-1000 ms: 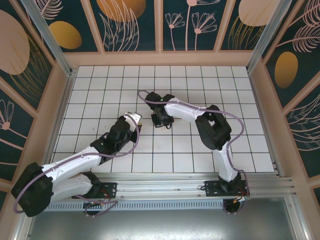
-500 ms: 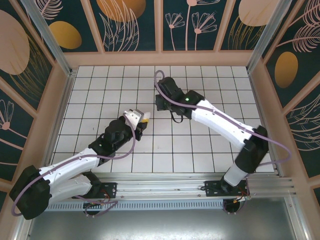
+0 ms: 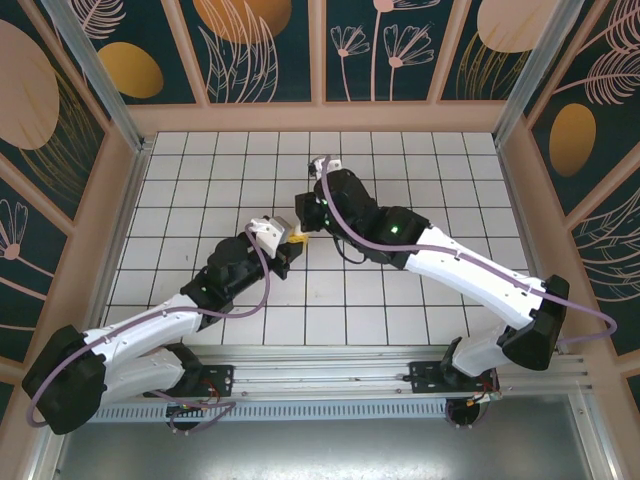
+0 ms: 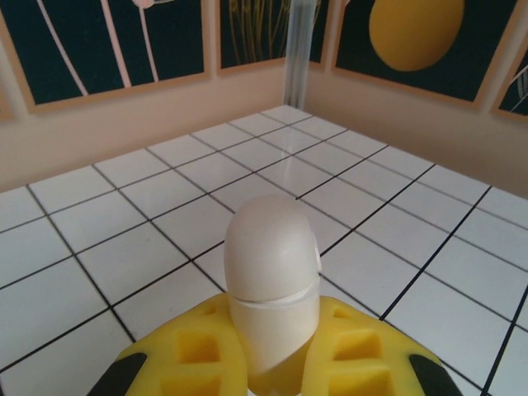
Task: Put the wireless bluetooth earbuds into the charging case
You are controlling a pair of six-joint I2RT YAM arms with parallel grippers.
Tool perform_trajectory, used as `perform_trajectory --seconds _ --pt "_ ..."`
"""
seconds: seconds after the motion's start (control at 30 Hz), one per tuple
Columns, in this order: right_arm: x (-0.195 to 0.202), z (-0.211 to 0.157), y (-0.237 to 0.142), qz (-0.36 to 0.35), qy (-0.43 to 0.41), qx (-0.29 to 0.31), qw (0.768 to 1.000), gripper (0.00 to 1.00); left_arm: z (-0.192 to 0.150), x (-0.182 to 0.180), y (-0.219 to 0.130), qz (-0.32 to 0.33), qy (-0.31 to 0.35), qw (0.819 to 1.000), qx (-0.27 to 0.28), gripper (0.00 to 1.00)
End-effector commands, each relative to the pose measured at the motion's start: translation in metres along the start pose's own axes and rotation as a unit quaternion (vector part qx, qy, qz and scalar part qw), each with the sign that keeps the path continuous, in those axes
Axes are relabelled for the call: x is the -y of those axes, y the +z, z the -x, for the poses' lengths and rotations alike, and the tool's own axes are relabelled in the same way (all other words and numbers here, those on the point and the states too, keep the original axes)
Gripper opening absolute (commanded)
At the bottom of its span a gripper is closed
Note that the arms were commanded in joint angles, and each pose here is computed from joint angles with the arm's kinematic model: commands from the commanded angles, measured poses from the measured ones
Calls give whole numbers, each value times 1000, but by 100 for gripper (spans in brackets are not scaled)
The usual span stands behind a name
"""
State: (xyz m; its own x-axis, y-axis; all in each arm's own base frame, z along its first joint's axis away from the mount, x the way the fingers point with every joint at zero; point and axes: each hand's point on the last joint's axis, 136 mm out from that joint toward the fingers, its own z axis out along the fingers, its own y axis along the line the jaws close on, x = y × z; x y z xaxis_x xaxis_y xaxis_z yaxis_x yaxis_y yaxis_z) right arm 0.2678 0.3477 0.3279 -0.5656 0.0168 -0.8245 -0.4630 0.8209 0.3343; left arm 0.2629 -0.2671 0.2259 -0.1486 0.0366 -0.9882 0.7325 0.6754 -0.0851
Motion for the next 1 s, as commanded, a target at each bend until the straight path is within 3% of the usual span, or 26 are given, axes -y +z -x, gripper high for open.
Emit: perform_trajectory --seconds 0.0,0.37,0.7,0.97 --pt "-1 3 -7 9 -1 15 1000 13 39 10 -1 -32 -6 997 64 0" --pt "8 -5 -36 52 39 27 998 13 48 13 1 -45 -32 997 60 0" --pt "3 -38 -15 93 52 -53 993 13 56 18 -3 -61 -39 995 69 0" --pt "13 -40 -5 93 58 -61 992 13 60 22 -7 -71 -38 994 71 0"
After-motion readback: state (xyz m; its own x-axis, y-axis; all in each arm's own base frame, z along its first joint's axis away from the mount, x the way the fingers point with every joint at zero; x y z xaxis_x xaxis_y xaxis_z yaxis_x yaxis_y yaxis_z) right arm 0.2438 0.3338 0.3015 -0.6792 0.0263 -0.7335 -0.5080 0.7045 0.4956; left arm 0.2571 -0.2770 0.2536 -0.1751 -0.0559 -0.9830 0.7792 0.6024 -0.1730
